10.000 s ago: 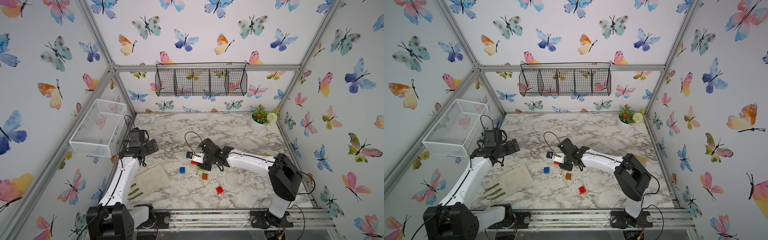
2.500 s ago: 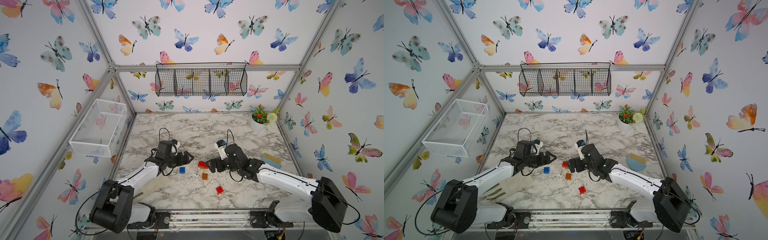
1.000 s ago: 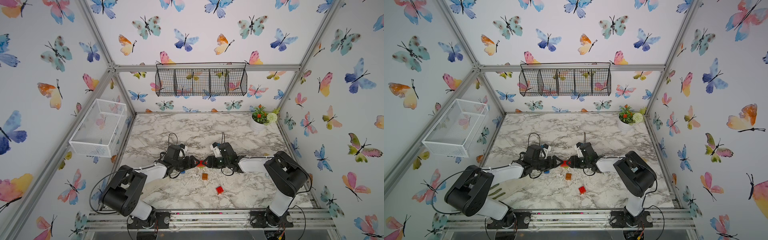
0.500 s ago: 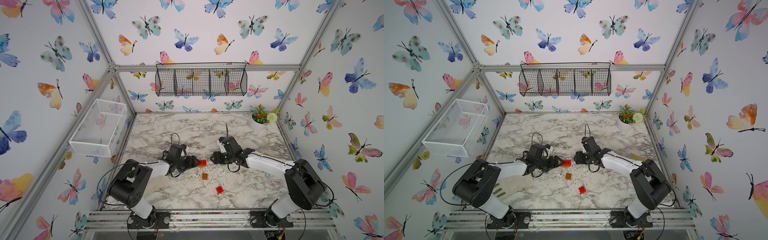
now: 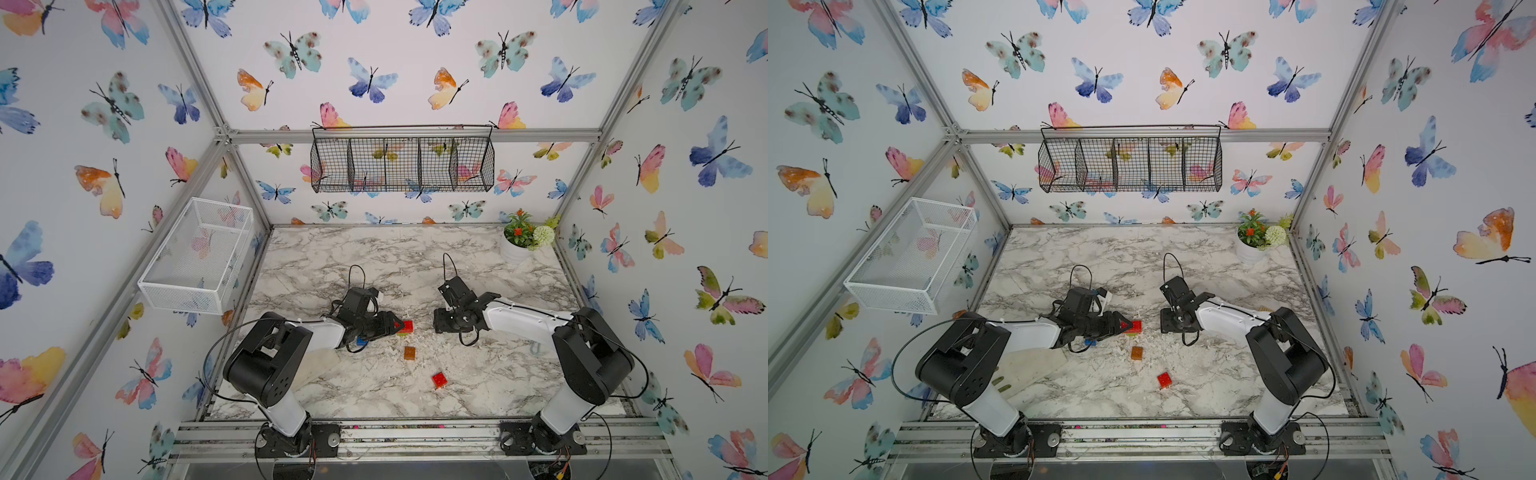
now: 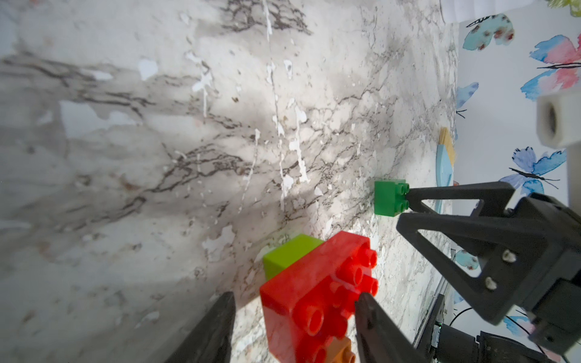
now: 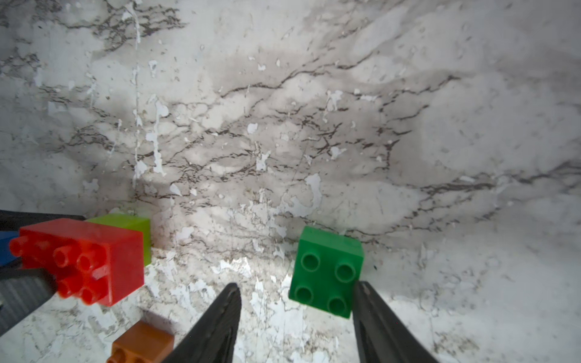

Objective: Assemble the letter v with lego
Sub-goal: Pick up the lego brick from the center of the board.

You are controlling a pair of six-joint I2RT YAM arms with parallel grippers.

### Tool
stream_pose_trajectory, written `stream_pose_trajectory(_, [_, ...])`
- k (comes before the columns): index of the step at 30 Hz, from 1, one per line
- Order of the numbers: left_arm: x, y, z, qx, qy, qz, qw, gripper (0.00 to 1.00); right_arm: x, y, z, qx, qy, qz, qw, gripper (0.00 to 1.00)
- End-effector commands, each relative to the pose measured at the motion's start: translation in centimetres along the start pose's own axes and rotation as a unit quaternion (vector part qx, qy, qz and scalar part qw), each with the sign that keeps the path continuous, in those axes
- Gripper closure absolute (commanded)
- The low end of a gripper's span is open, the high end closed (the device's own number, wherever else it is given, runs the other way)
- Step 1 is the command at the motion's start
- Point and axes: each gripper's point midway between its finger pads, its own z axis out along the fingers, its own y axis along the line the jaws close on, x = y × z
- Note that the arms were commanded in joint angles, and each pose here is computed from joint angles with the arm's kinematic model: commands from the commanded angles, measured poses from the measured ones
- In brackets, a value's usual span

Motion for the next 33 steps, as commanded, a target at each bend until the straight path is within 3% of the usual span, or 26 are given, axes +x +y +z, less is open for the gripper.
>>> stream_pose_trajectory(1, [1.5,1.9,0.6,-0.027,0.017,-0.011,0.999,0.42,-0.4,-0.9,0.4,0.032,0.003,-0.008,0.999,0.39])
stream_pose_trajectory(7, [1.4,2.6,0.6,-0.043,0.009,-0.012,0.999,0.43,-0.3,-1.9,0.8,0.060,0.006,-0.013,0.998,0.42])
stream_pose_trajectory(19, [2.0,3.4,0.8,-0.049,0.011,-0.018,0.999,0.49,-1.3,-1.1,-0.3,0.046,-0.010,-0.011,0.999,0.41])
stream_pose_trajectory(25, [2.1,3.5,0.9,-0.049,0.012,-0.021,0.999,0.51,-1.0,-0.3,1.3,0.024,0.005,-0.012,1.000,0.41])
stream_pose_trajectory(33, [2.4,3.8,0.7,-0.053,0.011,-0.023,0.998,0.53,-0.8,-1.0,2.8,0.040,0.011,-0.004,0.999,0.51])
